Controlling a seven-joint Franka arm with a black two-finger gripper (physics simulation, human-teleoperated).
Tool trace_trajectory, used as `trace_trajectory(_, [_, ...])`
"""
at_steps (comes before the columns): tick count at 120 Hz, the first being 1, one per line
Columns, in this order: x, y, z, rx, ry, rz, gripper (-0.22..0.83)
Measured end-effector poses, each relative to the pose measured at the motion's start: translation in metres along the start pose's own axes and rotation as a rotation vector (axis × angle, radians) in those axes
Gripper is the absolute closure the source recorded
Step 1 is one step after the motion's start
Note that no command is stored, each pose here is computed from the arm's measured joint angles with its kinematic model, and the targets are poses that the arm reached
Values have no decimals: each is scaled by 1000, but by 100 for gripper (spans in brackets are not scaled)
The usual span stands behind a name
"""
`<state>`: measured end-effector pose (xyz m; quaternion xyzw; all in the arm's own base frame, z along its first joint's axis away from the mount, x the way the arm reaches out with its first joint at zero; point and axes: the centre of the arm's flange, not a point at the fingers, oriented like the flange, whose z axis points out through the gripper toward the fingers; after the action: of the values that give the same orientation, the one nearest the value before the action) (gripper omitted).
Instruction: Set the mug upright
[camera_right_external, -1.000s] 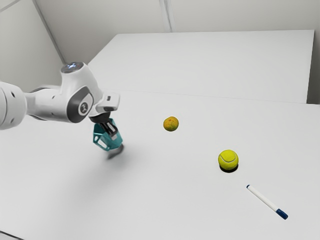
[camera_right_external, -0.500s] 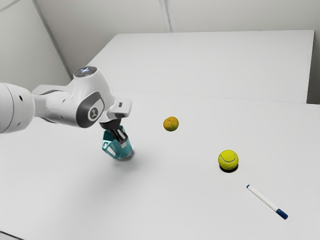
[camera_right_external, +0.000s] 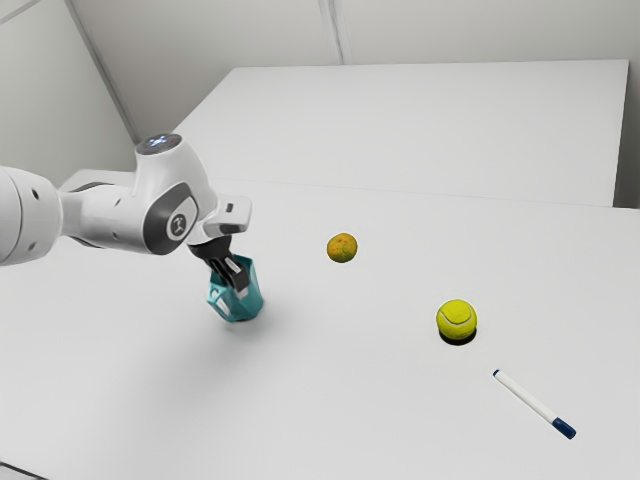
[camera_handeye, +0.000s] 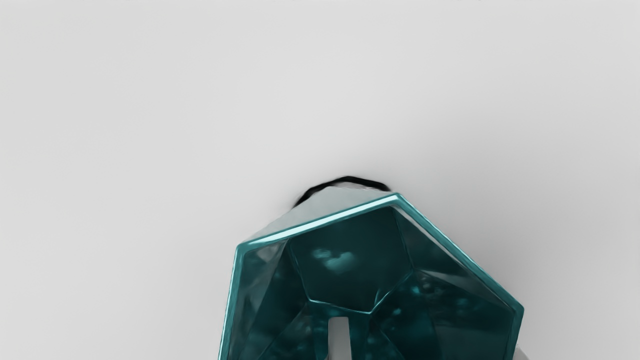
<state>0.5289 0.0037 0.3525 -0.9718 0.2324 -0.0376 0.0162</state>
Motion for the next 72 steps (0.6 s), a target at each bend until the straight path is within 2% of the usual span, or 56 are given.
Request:
trace_trajectory(25, [5, 9, -4, -2, 10, 18, 28])
trace_trajectory(72, [7, 13, -37, -4, 71, 23, 8])
